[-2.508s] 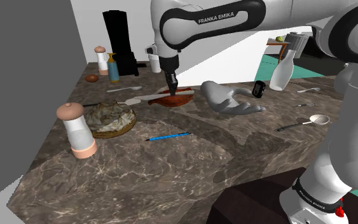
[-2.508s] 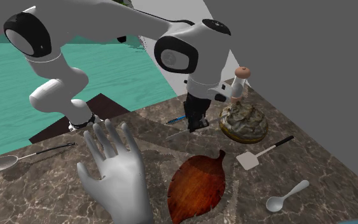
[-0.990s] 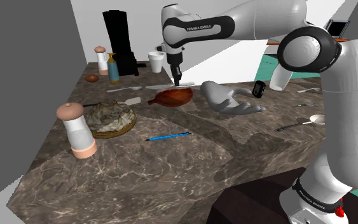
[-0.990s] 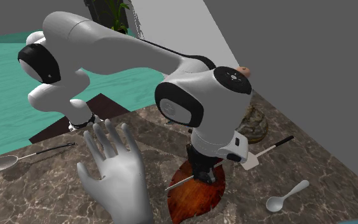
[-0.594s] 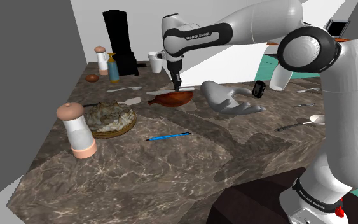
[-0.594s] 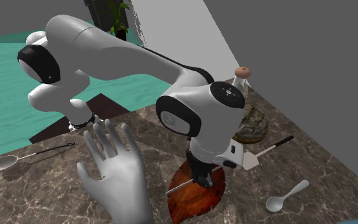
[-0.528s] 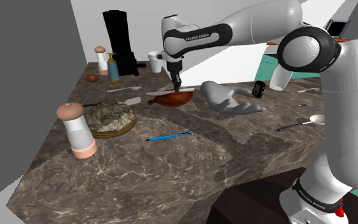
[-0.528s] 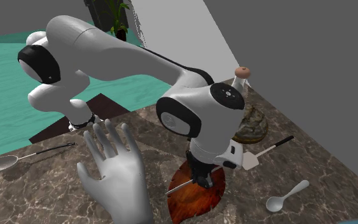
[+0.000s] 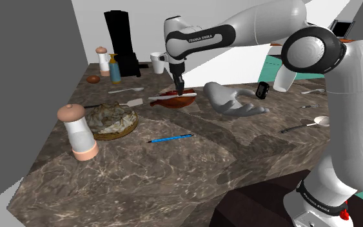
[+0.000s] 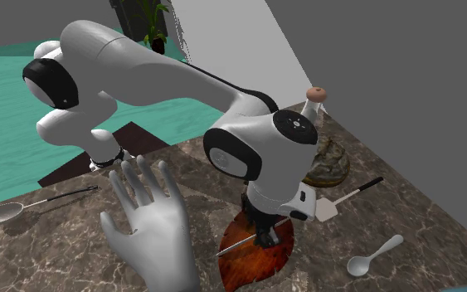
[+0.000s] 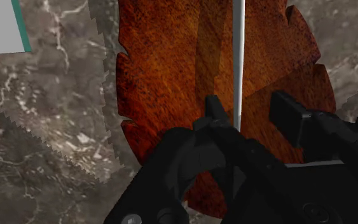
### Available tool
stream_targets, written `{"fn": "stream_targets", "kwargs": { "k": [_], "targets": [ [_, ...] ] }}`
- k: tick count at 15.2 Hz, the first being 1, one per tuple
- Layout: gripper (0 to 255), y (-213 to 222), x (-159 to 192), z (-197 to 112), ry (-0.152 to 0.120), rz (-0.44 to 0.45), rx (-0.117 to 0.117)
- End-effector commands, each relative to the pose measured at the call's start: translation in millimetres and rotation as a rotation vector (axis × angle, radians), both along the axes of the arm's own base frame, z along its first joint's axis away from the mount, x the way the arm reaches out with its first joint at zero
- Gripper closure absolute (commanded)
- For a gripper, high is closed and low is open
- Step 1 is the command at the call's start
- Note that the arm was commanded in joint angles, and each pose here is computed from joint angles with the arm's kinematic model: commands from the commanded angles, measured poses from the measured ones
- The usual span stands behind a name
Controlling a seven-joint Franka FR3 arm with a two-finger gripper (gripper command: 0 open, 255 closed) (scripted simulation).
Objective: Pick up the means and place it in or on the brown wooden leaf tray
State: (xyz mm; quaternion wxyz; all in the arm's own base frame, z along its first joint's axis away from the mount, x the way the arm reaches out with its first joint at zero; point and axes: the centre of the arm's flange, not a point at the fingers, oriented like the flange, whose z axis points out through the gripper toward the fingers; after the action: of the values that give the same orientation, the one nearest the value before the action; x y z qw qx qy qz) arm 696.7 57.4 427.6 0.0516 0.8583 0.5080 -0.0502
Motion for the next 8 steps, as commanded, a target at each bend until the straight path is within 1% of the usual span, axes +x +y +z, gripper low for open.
{"fn": "stream_targets", "kwargs": {
  "k": [1, 5, 8],
  "targets": [
    [0, 0.0, 0.0, 0.0, 0.000, 0.000, 0.000],
    [0, 0.0, 0.0, 0.0, 0.000, 0.000, 0.000],
    [0, 5.5, 1.3, 39.2, 0.000, 0.000, 0.000]
  ]
}}
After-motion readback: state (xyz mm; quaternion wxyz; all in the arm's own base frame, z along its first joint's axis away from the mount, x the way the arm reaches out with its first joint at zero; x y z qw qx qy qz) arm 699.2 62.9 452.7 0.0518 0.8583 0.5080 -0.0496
